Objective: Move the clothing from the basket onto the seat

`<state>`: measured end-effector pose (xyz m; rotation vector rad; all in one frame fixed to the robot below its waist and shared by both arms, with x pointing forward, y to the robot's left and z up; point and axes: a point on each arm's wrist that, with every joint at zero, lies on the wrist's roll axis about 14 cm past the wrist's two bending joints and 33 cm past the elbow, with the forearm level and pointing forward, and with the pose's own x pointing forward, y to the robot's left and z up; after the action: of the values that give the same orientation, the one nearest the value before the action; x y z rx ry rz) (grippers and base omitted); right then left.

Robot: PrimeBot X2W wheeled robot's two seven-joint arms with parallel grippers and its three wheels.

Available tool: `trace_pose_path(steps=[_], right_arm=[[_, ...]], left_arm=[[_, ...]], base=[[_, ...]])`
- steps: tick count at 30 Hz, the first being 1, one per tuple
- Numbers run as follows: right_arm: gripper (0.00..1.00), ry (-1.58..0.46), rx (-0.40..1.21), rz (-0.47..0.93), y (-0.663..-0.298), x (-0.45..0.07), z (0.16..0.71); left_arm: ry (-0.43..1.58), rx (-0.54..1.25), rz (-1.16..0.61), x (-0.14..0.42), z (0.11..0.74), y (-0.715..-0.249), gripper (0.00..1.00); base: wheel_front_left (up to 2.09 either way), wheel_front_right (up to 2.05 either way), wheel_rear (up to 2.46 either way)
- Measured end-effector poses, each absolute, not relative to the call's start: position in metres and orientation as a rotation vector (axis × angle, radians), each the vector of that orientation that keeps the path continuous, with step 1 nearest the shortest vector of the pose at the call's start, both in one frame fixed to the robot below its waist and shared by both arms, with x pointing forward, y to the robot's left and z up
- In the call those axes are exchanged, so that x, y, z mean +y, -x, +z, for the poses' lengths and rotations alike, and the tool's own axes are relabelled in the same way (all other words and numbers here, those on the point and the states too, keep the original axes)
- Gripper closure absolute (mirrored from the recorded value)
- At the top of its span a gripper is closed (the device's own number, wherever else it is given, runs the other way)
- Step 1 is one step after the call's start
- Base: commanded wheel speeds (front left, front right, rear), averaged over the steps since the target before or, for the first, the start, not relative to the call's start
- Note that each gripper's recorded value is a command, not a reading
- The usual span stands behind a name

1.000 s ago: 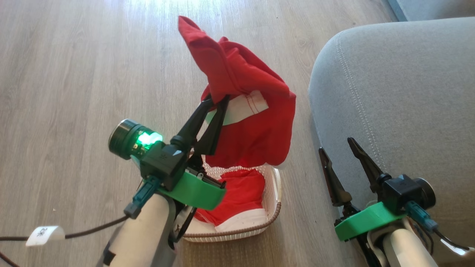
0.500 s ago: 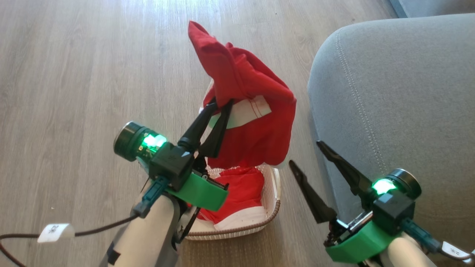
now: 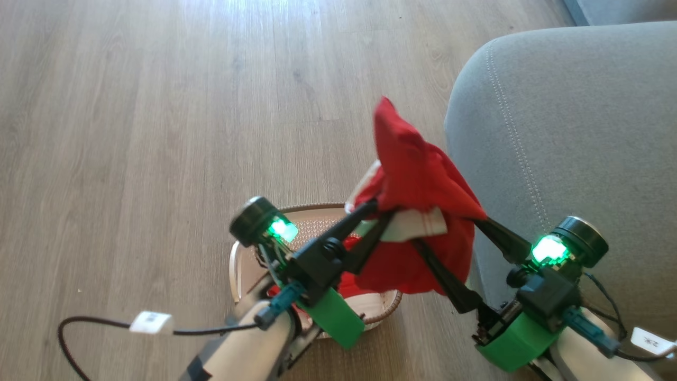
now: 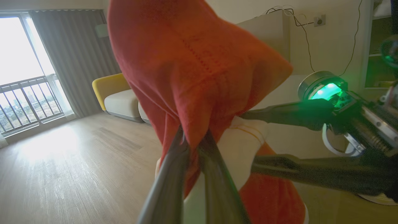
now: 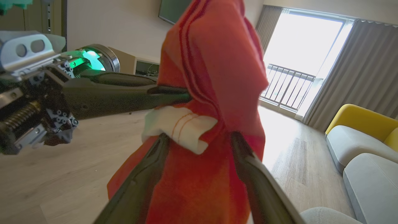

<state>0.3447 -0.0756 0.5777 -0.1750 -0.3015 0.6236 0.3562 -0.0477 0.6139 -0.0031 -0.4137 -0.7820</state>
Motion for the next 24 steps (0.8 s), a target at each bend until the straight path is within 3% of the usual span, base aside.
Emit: trace_pose_path(steps=[18, 19, 20, 24], right_arm=[[0.0, 0.318, -0.246, 0.703, -0.356, -0.056, 0.55], [0.32, 0.307, -0.24, 0.702, -0.356, -0.054, 0.548], [1.0, 0.297, -0.235, 0.703, -0.356, -0.053, 0.547], [1.0, 0.258, -0.239, 0.694, -0.358, -0.05, 0.551]], left_arm=[[0.01, -0.394, -0.914, -0.074, 0.608, -0.333, 1.0], [0.009, -0.394, -0.917, -0.075, 0.608, -0.332, 1.0], [0.013, -0.392, -0.919, -0.075, 0.608, -0.331, 1.0], [0.025, -0.389, -0.918, -0.074, 0.609, -0.33, 1.0]], base=[[0.0, 0.0, 0.0], [0.0, 0.0, 0.0], [0.0, 0.0, 0.0], [0.0, 0.0, 0.0]])
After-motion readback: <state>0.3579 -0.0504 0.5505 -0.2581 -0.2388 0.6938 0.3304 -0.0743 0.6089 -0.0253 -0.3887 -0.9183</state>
